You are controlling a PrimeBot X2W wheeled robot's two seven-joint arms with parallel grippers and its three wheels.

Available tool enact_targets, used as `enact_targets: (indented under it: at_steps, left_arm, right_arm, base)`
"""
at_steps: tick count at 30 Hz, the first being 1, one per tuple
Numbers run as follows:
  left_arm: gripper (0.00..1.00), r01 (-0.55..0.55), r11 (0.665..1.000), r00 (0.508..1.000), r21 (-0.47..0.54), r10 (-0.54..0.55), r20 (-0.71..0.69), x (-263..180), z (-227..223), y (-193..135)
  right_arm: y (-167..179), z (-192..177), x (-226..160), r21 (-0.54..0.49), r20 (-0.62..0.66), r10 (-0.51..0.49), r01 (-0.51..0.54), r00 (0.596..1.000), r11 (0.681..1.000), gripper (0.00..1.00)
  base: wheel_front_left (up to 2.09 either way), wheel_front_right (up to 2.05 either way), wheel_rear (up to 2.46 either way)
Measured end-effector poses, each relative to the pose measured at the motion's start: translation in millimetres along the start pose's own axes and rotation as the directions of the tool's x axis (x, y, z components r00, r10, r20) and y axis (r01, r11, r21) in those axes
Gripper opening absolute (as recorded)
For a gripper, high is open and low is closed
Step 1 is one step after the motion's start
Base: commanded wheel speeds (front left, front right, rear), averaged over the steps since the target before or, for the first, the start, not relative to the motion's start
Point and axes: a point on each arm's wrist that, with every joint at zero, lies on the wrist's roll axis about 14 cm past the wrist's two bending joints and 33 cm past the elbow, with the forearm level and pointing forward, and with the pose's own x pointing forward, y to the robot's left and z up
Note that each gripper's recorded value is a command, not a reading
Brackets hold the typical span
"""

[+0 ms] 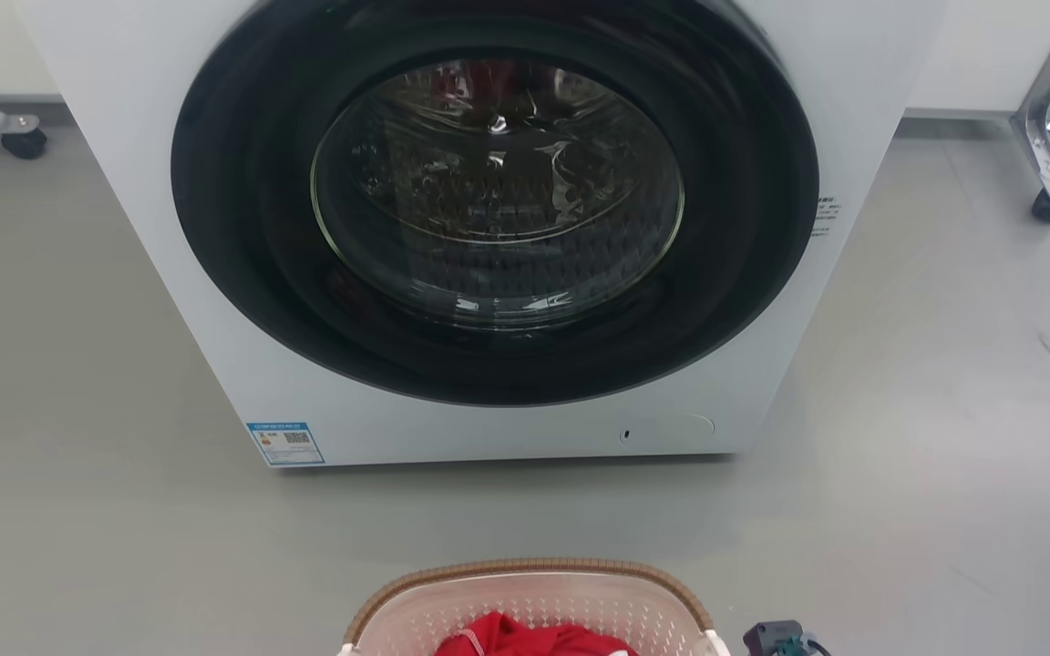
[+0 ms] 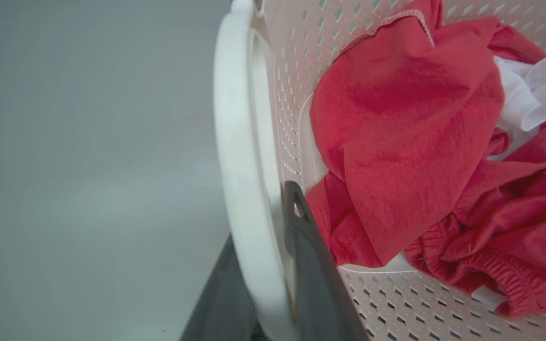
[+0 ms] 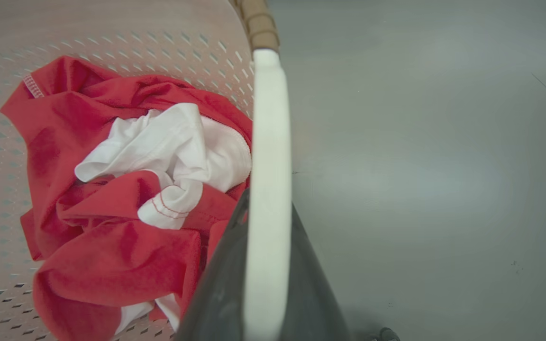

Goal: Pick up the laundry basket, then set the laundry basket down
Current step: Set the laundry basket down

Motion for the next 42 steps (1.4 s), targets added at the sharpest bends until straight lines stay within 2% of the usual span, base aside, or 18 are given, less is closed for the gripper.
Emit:
enact_targets:
  at_steps: [4,15,26,42]
  left_arm:
    - [0.0,-0.004,1.0,1.0,0.0,0.004,0.0,4.1,3.4,0.6]
    - [0.0,-0.01,1.0,0.998,-0.006,0.01,0.058,33.0,60.6,6.0]
    - [0.0,-0.02,1.0,0.999,-0.006,0.021,0.033,68.6,79.8,13.0]
    - [0.0,-0.024,1.0,1.0,0.016,0.024,-0.004,130.8,93.6,22.4]
  right_arm:
    - [-2.5,9.8,5.1,-0.007,0.007,0.0,0.0,1.0,1.0,0.0]
    - [-19.3,68.8,35.5,-0.037,0.065,-0.011,0.013,0.998,0.999,0.0]
    - [-34.2,85.6,73.5,-0.089,0.04,-0.011,0.014,0.999,0.996,0.0]
    - [-60.0,97.9,138.9,-0.076,0.006,-0.022,0.022,1.0,0.997,0.0]
  base:
    - [0.0,0.0,0.0]
    - [0.0,0.0,0.0]
    - [0.0,0.0,0.0]
    - [0.0,0.0,0.0]
